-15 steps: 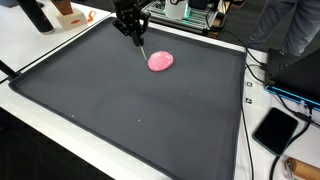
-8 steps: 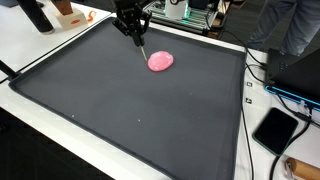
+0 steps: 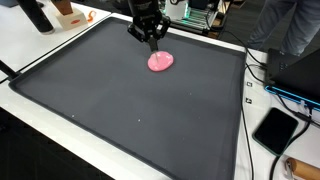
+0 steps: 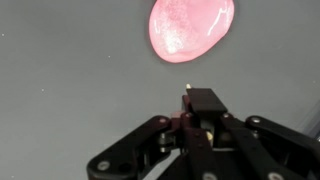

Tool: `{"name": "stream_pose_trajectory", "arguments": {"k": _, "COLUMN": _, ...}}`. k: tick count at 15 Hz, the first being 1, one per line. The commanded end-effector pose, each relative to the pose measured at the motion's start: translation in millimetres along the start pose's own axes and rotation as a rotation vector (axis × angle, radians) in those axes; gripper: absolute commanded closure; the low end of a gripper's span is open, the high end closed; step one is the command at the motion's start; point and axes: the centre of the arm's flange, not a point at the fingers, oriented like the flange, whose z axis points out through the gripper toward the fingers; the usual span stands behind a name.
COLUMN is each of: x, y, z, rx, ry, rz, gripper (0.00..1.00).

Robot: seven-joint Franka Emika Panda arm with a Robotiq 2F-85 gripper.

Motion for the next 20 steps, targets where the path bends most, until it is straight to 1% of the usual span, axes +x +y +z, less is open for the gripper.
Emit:
{"name": "stream_pose_trajectory", "arguments": {"k": 1, "x": 36, "y": -26, "z": 15, "rx": -0.038, "ry": -0.137, "rz": -0.120, "gripper": 0.97}}
{"name": "stream_pose_trajectory", "arguments": {"k": 4, "x": 53, "y": -54, "z": 25, "rx": -0.087, "ry": -0.227, "rz": -0.219, "gripper": 0.97}}
{"name": "stream_pose_trajectory", "arguments": {"k": 7, "x": 65, "y": -85, "z": 34, "rx": -0.143, "ry": -0.279, "rz": -0.296, "gripper": 0.97}}
{"name": "stream_pose_trajectory", "arguments": {"k": 11, "x": 70, "y": -120, "z": 41, "rx": -0.223, "ry": -0.309, "rz": -0.372, "gripper": 0.97}}
{"name": "stream_pose_trajectory", "arguments": {"k": 14, "x": 67, "y": -140, "z": 44, "rx": -0.285, "ry": -0.320, "rz": -0.410, "gripper": 0.97}}
{"name": "stream_pose_trajectory", "arguments": {"k": 20, "x": 58, "y": -167, "z": 52, "rx": -0.390, "ry": -0.344, "rz": -0.425, "gripper": 0.97}}
